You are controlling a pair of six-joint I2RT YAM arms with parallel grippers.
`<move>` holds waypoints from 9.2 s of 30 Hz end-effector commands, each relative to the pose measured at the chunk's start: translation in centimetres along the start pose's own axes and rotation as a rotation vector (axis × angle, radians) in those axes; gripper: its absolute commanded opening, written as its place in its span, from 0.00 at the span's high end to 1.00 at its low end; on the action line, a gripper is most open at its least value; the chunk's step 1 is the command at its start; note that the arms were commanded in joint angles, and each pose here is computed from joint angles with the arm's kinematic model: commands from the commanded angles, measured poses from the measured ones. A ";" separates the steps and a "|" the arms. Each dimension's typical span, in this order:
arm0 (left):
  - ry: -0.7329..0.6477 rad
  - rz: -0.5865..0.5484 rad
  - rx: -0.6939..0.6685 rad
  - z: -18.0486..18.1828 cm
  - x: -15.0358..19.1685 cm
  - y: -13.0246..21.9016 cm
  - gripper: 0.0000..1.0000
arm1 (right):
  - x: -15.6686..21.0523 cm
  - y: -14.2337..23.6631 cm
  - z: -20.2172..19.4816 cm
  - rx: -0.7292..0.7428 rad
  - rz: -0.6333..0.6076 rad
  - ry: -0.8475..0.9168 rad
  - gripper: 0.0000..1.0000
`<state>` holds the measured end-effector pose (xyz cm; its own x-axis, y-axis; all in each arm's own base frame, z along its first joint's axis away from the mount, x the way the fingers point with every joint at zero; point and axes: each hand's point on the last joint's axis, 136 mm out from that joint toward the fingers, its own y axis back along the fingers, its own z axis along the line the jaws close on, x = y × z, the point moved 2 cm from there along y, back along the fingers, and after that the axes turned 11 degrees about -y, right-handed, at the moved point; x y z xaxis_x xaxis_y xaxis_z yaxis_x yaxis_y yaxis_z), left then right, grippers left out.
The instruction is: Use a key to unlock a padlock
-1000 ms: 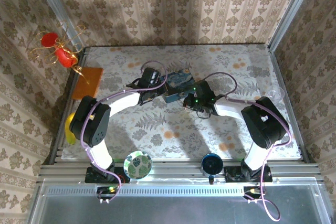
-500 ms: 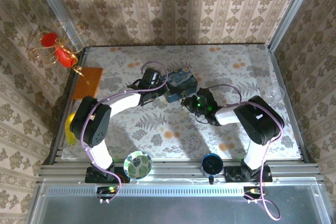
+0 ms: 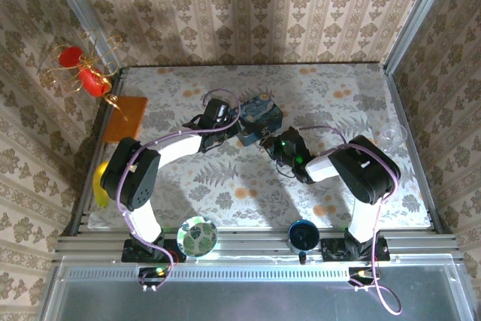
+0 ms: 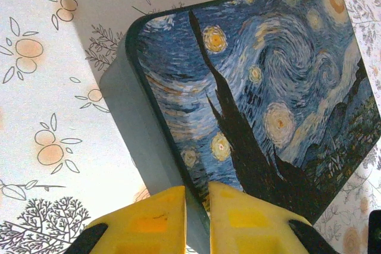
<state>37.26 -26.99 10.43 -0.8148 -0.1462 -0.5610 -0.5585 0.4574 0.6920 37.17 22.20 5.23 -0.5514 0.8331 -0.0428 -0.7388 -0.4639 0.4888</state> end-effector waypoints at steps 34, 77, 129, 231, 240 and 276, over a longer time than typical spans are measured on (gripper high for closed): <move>0.018 0.264 -0.167 5.1 7.7 -1.2 0.87 | -5.8 -0.5 1.2 -0.047 -0.253 -0.033 1.00; -0.562 -0.060 -0.017 -3.5 -9.1 -4.9 0.00 | -7.1 -0.4 2.4 -0.056 -0.277 -0.017 1.00; -0.561 0.328 -0.010 4.1 3.3 -8.7 0.86 | -12.1 -9.2 9.8 -0.136 -0.085 0.061 1.00; -0.093 0.004 0.131 -1.5 -0.5 4.7 0.00 | -9.2 9.3 -6.1 0.518 0.424 0.240 0.93; -0.061 0.061 0.197 -3.5 -0.4 1.8 0.07 | -9.2 11.6 -6.3 0.582 0.380 0.270 0.93; -0.056 -0.157 0.067 3.1 -8.7 5.5 0.00 | -10.3 14.4 -7.4 0.642 0.204 0.265 0.58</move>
<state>43.02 -22.87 16.01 -0.7488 -0.2086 -0.6291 -0.6216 0.5503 0.5574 29.91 5.48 4.95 -0.8069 0.5902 -0.0263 -0.2536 -0.3057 0.9177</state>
